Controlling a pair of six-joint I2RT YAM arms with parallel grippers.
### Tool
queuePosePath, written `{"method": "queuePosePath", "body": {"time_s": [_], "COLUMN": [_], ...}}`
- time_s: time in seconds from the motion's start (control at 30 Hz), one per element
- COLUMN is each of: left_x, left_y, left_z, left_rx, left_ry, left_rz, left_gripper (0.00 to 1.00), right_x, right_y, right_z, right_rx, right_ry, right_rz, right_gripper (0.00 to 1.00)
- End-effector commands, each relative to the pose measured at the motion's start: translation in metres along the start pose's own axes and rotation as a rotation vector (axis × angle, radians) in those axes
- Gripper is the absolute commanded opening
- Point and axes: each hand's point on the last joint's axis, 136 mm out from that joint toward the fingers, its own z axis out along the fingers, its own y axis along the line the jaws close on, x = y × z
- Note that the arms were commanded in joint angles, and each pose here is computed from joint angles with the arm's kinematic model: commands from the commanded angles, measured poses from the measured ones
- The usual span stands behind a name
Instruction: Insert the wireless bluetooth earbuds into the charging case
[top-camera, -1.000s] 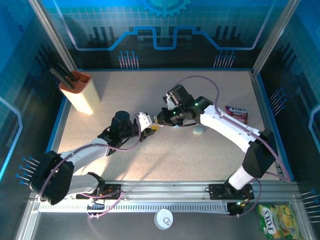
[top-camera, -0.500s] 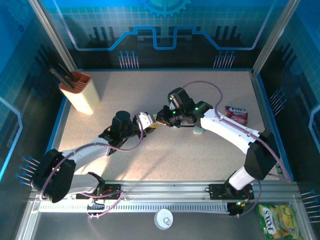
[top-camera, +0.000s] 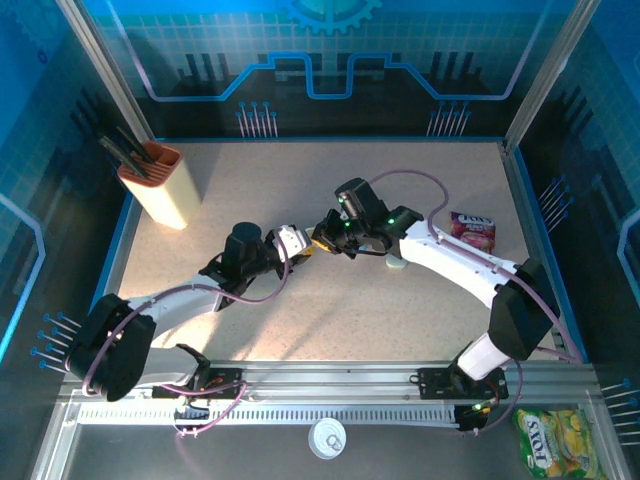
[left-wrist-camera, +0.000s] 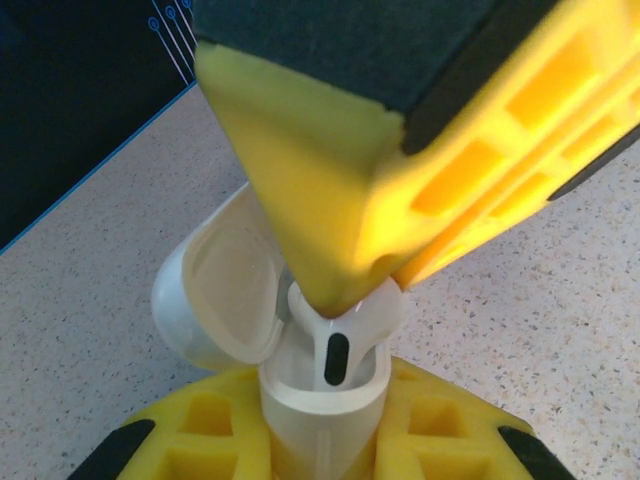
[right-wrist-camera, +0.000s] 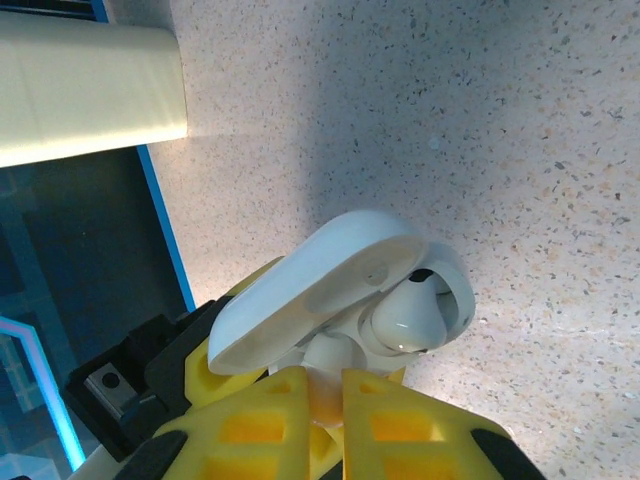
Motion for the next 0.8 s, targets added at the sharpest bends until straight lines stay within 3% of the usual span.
{"method": "queuePosePath", "body": {"time_s": [0.0, 0.6, 0.77], "left_x": [-0.022, -0.021, -0.022], "left_y": [-0.002, -0.007, -0.008], "left_z": [-0.001, -0.001, -0.002], "left_rx": [0.013, 0.04, 0.063], "left_ry": [-0.094, -0.097, -0.11], "left_rz": [0.064, 0.013, -0.02], "left_gripper": [0.15, 0.15, 0.15], "right_x": [0.004, -0.01, -0.009], "right_y": [0.006, 0.013, 0.016], "right_z": [0.006, -0.032, -0.051], "right_rx": [-0.049, -0.036, -0.049], "right_ry": [0.013, -0.08, -0.105], "right_rz": [0.058, -0.124, -0.258], "right_gripper": [0.12, 0.33, 0.37]}}
